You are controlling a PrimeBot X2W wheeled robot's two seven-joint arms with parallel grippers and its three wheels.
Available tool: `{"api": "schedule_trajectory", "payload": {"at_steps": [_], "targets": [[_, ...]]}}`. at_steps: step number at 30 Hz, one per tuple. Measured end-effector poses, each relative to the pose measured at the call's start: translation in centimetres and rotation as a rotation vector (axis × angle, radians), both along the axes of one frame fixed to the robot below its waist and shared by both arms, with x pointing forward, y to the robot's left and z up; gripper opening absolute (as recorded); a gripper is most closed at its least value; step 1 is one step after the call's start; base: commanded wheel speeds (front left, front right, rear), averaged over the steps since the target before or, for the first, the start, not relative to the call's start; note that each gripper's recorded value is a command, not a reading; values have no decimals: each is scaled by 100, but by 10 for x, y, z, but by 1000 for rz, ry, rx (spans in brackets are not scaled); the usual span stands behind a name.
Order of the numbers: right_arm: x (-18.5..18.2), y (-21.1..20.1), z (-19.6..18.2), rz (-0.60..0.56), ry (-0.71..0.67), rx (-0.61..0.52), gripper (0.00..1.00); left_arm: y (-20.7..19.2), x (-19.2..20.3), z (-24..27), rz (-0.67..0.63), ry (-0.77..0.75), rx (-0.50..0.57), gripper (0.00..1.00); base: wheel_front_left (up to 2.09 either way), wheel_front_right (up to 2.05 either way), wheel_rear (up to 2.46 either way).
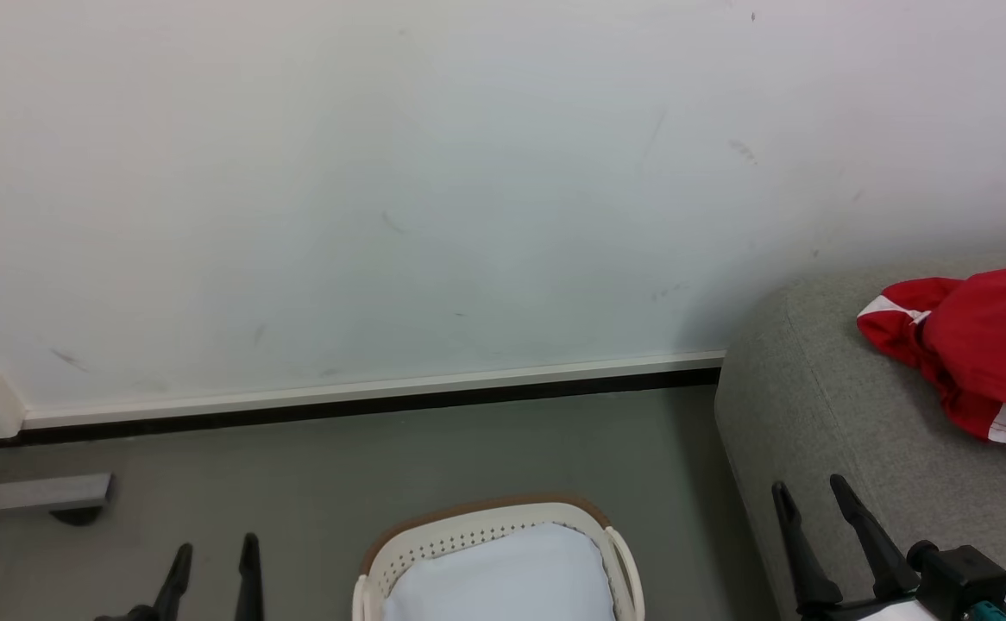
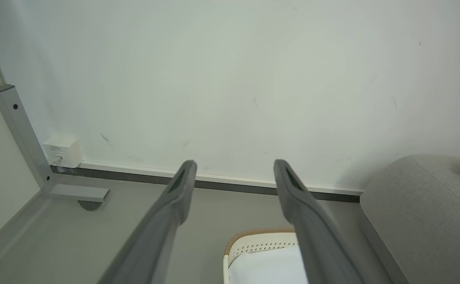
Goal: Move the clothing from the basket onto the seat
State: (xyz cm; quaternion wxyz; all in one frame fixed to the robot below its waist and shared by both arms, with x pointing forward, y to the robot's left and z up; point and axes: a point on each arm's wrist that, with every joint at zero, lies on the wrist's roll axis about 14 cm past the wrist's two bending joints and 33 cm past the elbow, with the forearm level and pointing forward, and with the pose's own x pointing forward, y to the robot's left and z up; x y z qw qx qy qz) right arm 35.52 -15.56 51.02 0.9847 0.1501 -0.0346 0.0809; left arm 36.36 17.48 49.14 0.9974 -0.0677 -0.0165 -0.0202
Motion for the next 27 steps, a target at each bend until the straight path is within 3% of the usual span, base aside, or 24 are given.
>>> {"api": "schedule_trajectory", "payload": {"at_steps": [13,14,19,27], "targets": [[-1,5,-3,14,9,-4,100,1,1,-5,-2,15,-12,100,0,0,0],[-2,5,-4,14,12,-4,0,0,0,-6,-3,19,-13,0,0,0,0],[-13,6,-29,10,91,10,0,-2,-9,-28,1,91,-35,0,0,0,0],[-10,-4,-31,-32,134,138,0,6,-7,-32,42,129,-179,0,0,0,0]]}}
